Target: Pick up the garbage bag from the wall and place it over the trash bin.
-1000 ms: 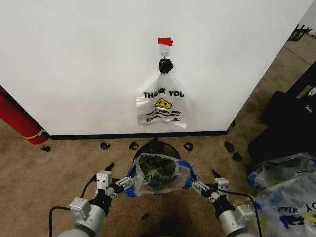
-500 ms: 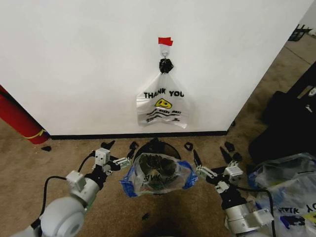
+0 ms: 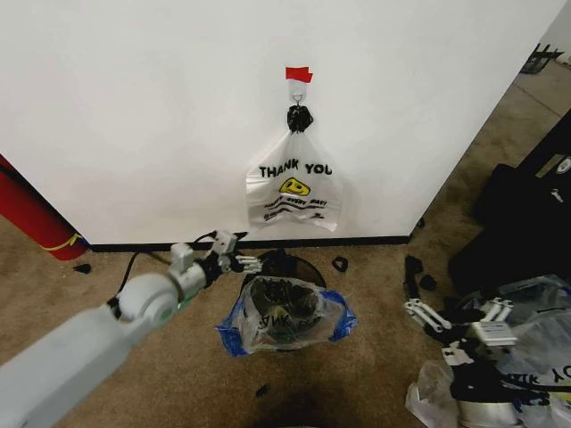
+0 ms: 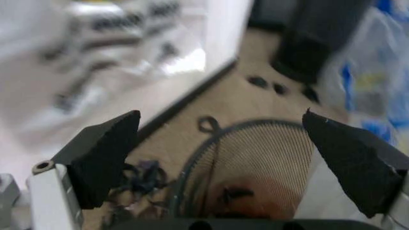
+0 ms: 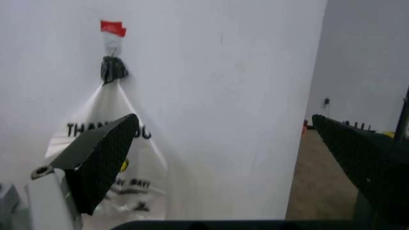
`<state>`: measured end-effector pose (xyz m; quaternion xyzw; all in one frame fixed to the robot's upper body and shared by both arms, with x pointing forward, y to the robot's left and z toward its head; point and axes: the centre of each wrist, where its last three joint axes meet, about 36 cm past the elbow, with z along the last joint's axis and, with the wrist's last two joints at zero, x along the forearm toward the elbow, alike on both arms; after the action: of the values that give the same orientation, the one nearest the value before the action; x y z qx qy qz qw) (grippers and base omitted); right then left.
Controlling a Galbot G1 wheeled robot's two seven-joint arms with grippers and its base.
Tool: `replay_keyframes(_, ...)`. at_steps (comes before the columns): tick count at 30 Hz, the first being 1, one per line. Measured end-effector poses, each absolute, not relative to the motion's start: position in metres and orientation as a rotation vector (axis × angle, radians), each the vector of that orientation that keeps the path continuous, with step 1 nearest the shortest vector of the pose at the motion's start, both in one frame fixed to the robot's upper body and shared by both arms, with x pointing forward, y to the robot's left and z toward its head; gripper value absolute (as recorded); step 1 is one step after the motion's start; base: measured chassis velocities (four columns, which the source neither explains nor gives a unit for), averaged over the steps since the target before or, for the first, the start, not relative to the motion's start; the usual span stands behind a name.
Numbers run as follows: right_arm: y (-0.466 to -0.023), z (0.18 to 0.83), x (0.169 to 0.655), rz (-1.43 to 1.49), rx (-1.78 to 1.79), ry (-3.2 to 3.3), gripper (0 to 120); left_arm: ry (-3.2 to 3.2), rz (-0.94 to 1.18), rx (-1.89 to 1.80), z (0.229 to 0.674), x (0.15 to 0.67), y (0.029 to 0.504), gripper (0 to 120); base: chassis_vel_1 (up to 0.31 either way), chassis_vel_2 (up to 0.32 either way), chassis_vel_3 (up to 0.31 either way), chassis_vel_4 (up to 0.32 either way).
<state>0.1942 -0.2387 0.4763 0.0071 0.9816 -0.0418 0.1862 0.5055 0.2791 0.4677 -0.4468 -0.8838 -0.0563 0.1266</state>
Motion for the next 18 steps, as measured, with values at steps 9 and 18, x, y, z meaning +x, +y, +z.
replay_keyframes(9, -0.234, 0.494, 0.194, -0.098, 0.035, 2.776, 100, -2.358, -0.28, -1.419, 0.457, 0.56, 0.28, 99, 0.0, 0.0, 0.0, 0.0)
replay_keyframes(18, -0.236, 0.494, 0.193, -0.095, 0.047, 2.79, 100, -2.31, -0.369, -1.371, 0.44, 0.592, 0.283, 99, 0.0, 0.0, 0.0, 0.0)
